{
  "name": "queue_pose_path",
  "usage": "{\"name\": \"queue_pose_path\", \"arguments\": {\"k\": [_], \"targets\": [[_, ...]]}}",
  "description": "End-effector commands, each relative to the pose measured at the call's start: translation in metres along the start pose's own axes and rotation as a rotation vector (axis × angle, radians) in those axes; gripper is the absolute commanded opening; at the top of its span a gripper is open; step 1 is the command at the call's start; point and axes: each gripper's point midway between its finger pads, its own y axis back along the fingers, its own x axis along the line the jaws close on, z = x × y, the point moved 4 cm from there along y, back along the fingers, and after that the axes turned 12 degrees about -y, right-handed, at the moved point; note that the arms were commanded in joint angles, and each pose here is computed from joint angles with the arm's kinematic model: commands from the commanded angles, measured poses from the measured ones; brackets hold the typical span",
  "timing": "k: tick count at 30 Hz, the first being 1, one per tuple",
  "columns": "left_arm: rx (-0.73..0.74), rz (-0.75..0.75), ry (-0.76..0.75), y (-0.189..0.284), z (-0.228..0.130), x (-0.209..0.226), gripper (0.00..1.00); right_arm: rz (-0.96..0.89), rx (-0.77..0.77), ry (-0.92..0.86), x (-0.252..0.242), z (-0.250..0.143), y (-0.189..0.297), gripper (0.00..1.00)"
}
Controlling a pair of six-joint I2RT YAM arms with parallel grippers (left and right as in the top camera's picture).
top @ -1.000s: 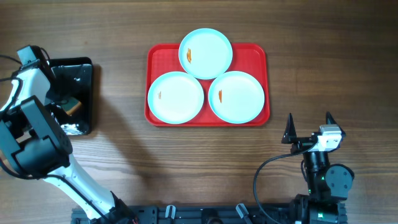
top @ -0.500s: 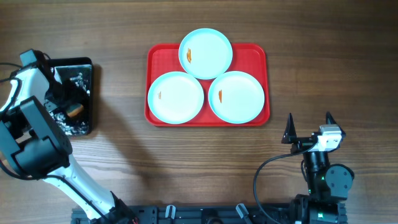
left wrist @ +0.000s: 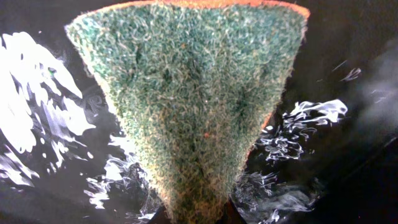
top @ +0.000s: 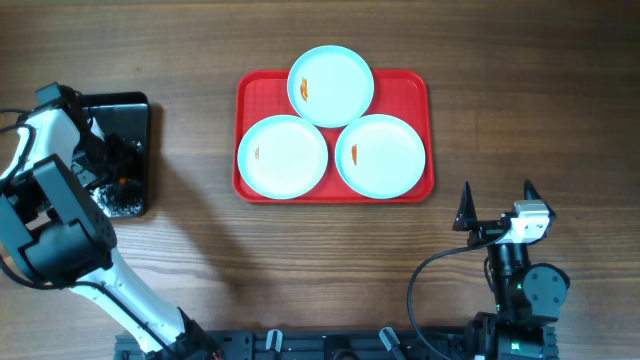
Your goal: Clean dirty plates on tray and stack at the side
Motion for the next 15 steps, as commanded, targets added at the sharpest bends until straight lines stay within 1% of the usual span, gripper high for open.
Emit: {"name": "queue_pose_path", "arguments": {"k": [1,2,3,4,15], "targets": [[0.030,0.016,0.000,-0.013,-0.005,0.002,0.04,-0.011,-0.008,0.006,-0.002,0.001,0.000,1.00],[0.026,0.016,0.000,-0.013,-0.004,0.002,0.04,-0.011,-0.008,0.006,-0.002,0.001,0.000,1.00],[0.021,0.016,0.001,-0.013,-0.003,0.003,0.36,-0.011,-0.008,0.006,-0.002,0.001,0.000,1.00],[0.013,0.017,0.000,-0.013,-0.002,0.003,1.00,-0.011,-0.008,0.006,-0.002,0.001,0.000,1.00],[-0.096,0.030,0.003,-0.007,0.023,0.005,1.00,-0.011,-0.008,0.006,-0.002,0.001,0.000,1.00]]}}
